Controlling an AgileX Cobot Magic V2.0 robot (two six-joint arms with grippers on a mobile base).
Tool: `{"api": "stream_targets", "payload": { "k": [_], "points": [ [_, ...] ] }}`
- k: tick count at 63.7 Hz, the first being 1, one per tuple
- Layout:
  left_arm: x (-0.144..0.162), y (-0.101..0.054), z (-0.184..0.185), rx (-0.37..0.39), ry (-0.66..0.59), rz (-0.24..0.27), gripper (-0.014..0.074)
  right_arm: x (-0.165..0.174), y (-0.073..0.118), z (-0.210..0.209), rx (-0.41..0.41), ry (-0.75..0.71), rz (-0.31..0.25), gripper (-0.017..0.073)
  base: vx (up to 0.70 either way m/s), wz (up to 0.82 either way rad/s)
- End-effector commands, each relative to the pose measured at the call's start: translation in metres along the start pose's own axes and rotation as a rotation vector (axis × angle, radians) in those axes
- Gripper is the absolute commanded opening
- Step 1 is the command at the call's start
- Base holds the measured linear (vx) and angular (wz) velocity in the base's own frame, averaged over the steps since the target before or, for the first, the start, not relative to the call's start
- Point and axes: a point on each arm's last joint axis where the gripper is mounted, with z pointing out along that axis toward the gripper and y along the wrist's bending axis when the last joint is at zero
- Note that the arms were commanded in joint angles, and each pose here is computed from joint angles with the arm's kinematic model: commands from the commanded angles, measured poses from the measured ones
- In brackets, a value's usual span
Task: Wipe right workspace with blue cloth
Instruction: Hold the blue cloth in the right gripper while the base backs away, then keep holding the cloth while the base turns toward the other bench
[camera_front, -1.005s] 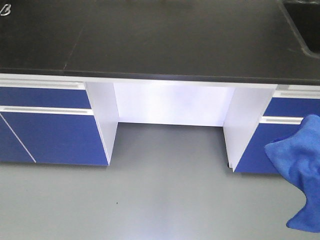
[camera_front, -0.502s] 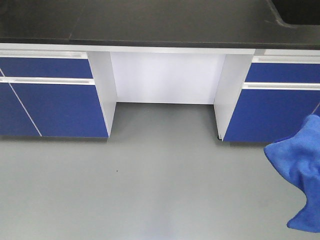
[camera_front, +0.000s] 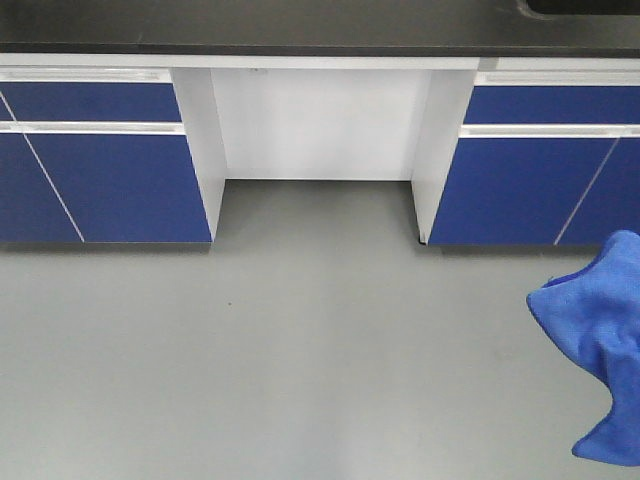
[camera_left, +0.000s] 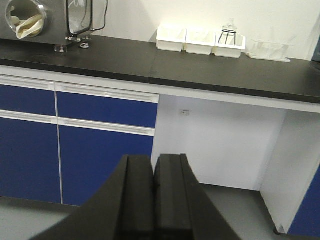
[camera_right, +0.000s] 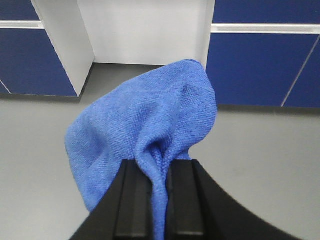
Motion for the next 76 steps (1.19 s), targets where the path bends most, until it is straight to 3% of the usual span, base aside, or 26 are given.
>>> {"api": "stream_targets", "payload": {
  "k": [1, 29, 76],
  "points": [
    [0.0020, -0.0006, 0.0005, 0.018, -0.066, -0.009, -0.0006, -0.0139, 0.0009, -0.0050, -0.005, -0.091, -0.007, 0.0042, -0.24, -0.14],
    [0.0020, -0.0006, 0.0005, 0.018, -0.066, -0.009, -0.0006, -0.0138, 0.0008, -0.0050, -0.005, -0.089, -0.007, 0.0042, -0.18, -0.42],
    [0.0020, -0.0006, 0.0005, 0.018, -0.066, -0.009, -0.0006, -0.0102, 0.0002, -0.0048, 0.002, -0.050, -0.007, 0.0042, -0.12, -0.83]
  ]
}}
